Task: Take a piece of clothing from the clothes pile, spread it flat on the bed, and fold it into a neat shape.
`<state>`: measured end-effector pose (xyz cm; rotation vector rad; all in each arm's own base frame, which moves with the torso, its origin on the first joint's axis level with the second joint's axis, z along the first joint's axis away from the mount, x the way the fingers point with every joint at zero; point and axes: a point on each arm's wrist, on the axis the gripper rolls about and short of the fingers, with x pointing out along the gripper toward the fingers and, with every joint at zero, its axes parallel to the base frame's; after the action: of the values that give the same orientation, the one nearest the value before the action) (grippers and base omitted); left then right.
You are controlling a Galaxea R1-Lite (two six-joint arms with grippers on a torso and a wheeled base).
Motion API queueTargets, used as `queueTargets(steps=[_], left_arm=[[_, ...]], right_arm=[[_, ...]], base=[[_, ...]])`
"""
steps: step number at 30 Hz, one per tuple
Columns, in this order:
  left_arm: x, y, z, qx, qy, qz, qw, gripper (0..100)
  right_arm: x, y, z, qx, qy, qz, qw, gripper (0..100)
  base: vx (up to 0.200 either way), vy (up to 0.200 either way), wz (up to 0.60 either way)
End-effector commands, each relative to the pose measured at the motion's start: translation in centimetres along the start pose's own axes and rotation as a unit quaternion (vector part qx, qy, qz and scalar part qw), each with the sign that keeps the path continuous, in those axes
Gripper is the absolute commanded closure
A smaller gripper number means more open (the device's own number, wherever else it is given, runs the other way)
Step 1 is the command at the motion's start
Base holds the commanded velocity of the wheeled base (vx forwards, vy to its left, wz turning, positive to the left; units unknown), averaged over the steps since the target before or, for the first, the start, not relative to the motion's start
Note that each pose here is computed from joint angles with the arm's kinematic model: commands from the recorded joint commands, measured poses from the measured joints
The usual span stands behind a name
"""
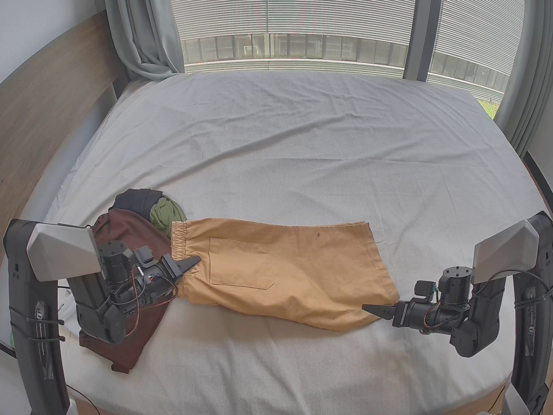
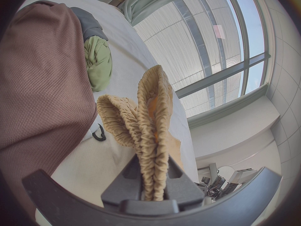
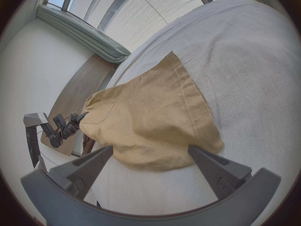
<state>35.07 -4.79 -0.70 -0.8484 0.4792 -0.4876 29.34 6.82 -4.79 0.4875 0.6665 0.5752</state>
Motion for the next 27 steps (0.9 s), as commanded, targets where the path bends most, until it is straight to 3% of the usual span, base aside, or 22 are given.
queueTargets(steps=[1,12,27], left_arm=[[0.2,-0.8,0.1,0.011,-0.001,-0.011,0.9999,100],[0.9,-6.3,-0.9,0.042,0.011,-0.075,0.9963,100],[3.6,-8.7,-2.8,0.056,0.033,-0.122,0.9904,100]], right_arm=[[0.0,0.2,0.1,-0.002,-0.001,0.002,1.0,0],[-1.0,2.4,1.1,-0.028,-0.016,0.024,0.9992,0],[-1.6,2.8,2.2,-0.035,-0.037,0.027,0.9984,0]], base=[[0.0,0.0,0.0],[0.0,0.0,0.0],[0.0,0.0,0.0]])
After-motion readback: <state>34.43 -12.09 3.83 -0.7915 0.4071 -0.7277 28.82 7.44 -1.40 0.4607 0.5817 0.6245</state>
